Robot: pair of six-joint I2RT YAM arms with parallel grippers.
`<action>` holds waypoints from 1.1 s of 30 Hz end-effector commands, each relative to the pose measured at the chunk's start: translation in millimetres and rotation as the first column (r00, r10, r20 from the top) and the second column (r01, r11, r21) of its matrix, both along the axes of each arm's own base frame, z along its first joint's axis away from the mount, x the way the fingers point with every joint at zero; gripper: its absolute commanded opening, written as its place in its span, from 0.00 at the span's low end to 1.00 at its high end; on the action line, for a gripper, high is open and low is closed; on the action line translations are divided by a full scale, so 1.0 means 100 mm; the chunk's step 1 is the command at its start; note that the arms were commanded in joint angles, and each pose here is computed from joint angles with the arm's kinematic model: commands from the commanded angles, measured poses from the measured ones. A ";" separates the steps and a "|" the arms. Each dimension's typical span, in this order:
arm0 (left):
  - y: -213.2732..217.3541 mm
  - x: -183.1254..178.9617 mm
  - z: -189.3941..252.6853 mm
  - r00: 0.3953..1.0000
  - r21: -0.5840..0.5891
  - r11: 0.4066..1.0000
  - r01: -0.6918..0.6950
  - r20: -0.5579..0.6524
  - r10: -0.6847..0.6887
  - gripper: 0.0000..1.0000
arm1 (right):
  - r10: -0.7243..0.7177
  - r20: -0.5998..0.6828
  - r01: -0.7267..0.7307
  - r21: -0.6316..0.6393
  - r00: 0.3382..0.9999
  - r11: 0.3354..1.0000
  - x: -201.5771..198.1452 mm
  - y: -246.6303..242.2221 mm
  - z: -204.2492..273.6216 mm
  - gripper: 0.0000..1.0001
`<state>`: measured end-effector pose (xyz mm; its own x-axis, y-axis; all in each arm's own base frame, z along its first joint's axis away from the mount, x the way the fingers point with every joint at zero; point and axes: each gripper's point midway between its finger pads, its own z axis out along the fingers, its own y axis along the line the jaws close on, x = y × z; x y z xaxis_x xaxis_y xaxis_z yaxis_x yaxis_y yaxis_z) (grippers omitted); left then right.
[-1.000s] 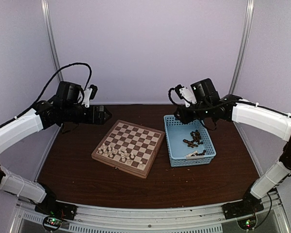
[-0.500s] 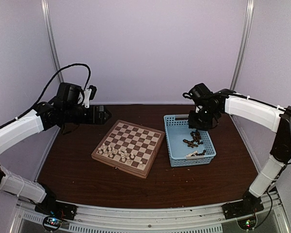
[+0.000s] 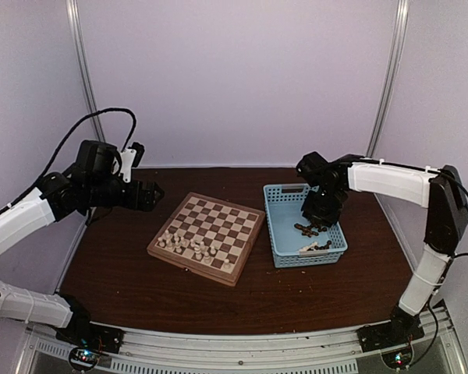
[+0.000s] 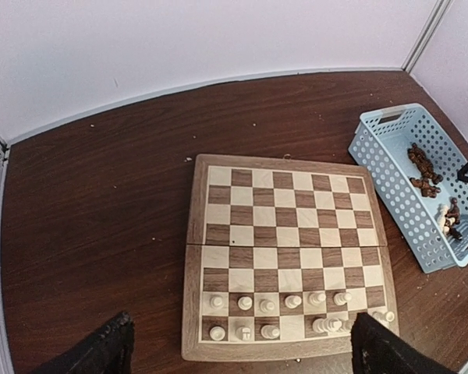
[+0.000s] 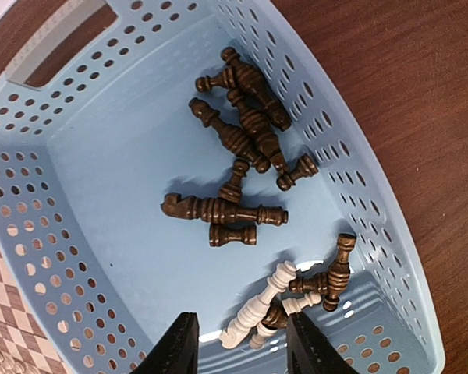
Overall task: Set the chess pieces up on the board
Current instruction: Pick up the chess piece from the storage box.
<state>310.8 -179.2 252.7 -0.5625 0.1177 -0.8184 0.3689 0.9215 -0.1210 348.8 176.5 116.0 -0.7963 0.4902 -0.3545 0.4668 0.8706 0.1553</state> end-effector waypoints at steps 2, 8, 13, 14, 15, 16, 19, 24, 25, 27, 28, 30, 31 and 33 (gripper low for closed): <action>0.08 -0.07 -0.02 0.999 0.047 0.999 0.022 0.031 -0.024 0.96 | -0.123 -0.050 0.121 -0.040 0.991 0.992 -0.07 -0.10 -0.31 0.42; 0.05 -0.09 -0.07 0.999 0.039 0.998 0.044 0.028 -0.045 0.96 | -0.140 -0.122 0.136 -0.043 0.983 0.990 -0.08 -0.03 -0.60 0.41; 0.01 -0.12 -0.14 0.998 0.008 0.998 0.055 0.012 -0.055 0.96 | -0.173 -0.157 0.163 -0.078 0.972 0.984 -0.11 -0.07 -0.78 0.39; 0.01 -0.12 -0.16 0.999 0.005 0.999 0.053 0.012 -0.053 0.96 | -0.182 -0.162 0.170 -0.089 0.970 0.981 -0.13 -0.09 -0.81 0.39; 0.01 -0.12 -0.18 0.999 0.003 0.999 0.053 0.009 -0.053 0.96 | -0.195 -0.164 0.180 -0.098 0.967 0.979 -0.14 -0.12 -0.84 0.39; 0.01 -0.12 -0.20 0.999 0.002 0.999 0.051 0.006 -0.051 0.96 | -0.204 -0.167 0.188 -0.106 0.965 0.976 -0.16 -0.14 -0.88 0.39; -0.01 -0.12 -0.24 0.998 -0.001 0.998 0.055 -0.005 -0.055 0.96 | -0.222 -0.171 0.208 -0.095 0.960 0.974 -0.19 -0.14 -1.01 0.39; -0.04 -0.10 -0.28 0.998 -0.005 0.998 0.061 -0.019 -0.061 0.95 | -0.202 -0.191 0.191 -0.073 0.960 0.979 -0.15 -0.06 -1.16 0.30; -0.05 -0.10 -0.28 0.998 -0.007 0.998 0.062 -0.021 -0.062 0.95 | -0.189 -0.192 0.181 -0.063 0.963 0.982 -0.13 -0.03 -1.16 0.25; -0.06 -0.09 -0.28 0.998 -0.012 0.998 0.064 -0.024 -0.064 0.94 | -0.170 -0.184 0.164 -0.051 0.968 0.985 -0.10 0.00 -1.13 0.15; -0.07 -0.10 -0.27 0.997 -0.015 0.998 0.067 -0.026 -0.068 0.94 | -0.161 -0.171 0.155 -0.046 0.972 0.987 -0.07 0.00 -1.10 0.14; -0.08 -0.09 -0.25 0.997 -0.026 0.997 0.069 -0.024 -0.070 0.93 | -0.141 -0.134 0.136 -0.043 0.981 0.990 -0.02 0.00 -1.01 0.13; -0.09 -0.09 -0.24 0.997 -0.030 0.997 0.067 -0.025 -0.068 0.93 | -0.126 -0.116 0.122 -0.042 0.985 0.992 0.00 0.00 -0.95 0.13; -0.13 -0.11 -0.23 0.996 -0.049 0.995 0.087 -0.032 -0.089 0.93 | -0.085 -0.064 0.083 -0.026 0.994 0.996 0.08 0.02 -0.83 0.11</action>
<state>294.4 -181.5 211.7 -0.6085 0.1742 -0.7742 0.4194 0.8989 -0.1273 341.5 176.8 20.5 -0.7697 0.5874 -0.2499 0.5972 0.8009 0.0431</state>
